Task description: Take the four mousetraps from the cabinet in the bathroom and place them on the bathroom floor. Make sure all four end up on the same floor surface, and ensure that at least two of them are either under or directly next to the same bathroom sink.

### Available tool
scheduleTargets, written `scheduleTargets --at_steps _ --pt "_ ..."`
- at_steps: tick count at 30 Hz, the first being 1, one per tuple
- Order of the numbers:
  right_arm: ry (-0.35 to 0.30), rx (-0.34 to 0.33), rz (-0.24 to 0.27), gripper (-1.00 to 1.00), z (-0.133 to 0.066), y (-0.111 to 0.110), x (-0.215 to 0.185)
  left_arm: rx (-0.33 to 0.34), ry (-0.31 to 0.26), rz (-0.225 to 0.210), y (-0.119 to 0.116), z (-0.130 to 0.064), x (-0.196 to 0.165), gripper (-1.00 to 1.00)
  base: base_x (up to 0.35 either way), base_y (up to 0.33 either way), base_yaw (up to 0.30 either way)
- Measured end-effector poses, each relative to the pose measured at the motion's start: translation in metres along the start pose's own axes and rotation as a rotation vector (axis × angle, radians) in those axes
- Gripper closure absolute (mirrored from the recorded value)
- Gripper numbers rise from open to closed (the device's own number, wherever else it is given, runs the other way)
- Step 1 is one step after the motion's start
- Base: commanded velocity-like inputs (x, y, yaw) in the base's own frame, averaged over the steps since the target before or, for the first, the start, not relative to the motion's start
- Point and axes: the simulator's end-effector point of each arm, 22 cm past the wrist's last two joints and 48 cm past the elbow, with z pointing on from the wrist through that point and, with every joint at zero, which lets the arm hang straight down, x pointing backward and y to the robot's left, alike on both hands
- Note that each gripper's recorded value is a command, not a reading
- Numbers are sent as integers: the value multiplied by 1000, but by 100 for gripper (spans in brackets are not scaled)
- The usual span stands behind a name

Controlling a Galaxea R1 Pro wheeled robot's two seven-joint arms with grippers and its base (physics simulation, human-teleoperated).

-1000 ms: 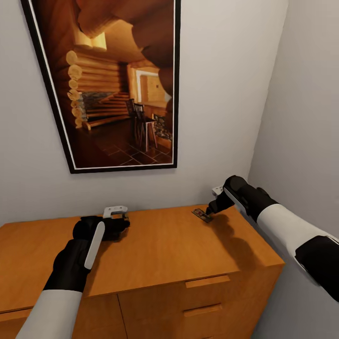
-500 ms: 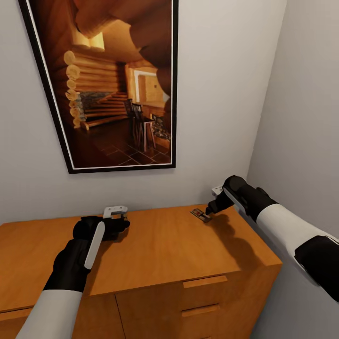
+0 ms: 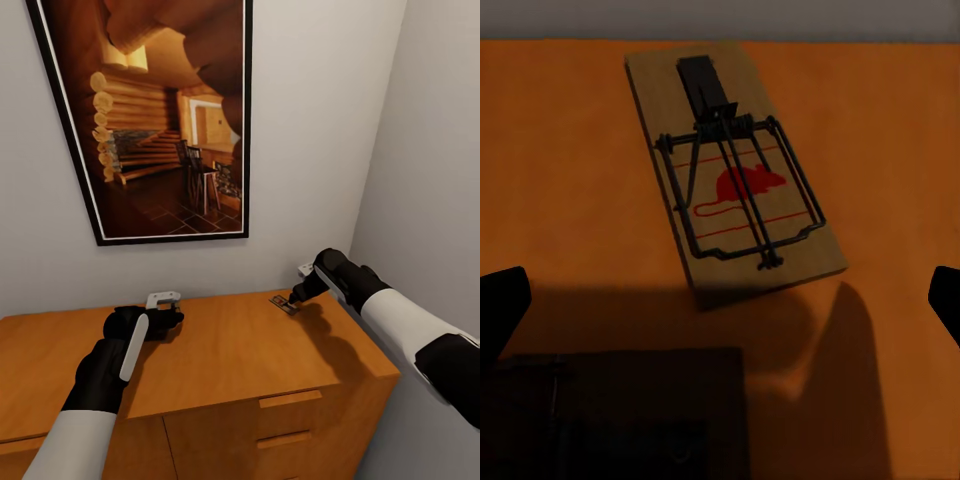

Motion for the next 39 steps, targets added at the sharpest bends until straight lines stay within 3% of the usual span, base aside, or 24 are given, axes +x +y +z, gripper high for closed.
scheduleTargets --at_steps 39 --pt "-5 -21 3 -100 0 8 -3 -1 13 1 0 3 4 -100 21 0 0"
